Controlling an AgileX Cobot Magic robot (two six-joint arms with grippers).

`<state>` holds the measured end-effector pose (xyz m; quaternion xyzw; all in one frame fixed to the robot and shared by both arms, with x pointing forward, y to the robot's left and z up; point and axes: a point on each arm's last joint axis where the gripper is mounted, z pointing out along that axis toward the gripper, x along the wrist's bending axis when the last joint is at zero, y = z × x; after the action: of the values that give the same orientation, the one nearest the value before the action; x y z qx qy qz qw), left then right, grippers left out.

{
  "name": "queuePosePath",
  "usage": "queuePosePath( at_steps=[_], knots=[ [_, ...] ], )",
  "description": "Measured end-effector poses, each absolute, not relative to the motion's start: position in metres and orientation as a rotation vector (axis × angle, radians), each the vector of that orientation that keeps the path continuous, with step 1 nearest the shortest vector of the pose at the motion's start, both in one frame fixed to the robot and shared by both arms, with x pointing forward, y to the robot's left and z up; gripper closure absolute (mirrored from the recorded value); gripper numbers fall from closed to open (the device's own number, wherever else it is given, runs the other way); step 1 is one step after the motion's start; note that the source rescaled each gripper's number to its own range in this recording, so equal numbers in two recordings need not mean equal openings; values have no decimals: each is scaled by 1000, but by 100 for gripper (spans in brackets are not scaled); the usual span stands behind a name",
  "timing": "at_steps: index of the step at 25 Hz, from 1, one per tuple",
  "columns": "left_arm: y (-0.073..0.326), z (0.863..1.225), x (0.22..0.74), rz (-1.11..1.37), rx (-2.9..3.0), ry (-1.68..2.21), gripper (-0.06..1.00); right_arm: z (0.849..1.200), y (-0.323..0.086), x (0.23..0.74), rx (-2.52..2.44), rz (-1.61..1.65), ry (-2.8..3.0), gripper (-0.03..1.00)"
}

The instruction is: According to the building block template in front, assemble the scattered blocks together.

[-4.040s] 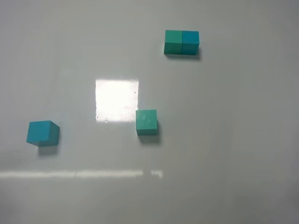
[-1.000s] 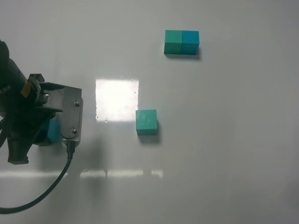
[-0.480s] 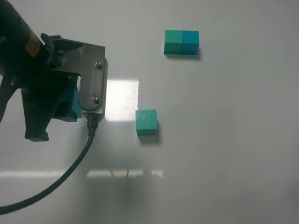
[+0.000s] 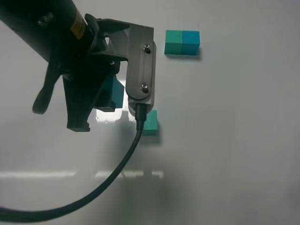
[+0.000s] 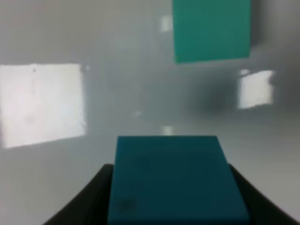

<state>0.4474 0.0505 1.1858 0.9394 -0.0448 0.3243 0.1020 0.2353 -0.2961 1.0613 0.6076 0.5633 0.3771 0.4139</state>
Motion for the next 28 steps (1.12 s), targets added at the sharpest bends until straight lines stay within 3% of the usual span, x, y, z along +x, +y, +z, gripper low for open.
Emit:
queuePosePath(
  at_steps=[16,28],
  knots=[
    [-19,1167,456,952,2713,-204,93,1061,-296,235,1527,948,1415,7],
    [-39,1150,463,888,2724,-183,93,1061,-296,235,1527,949,1415,9]
  ],
)
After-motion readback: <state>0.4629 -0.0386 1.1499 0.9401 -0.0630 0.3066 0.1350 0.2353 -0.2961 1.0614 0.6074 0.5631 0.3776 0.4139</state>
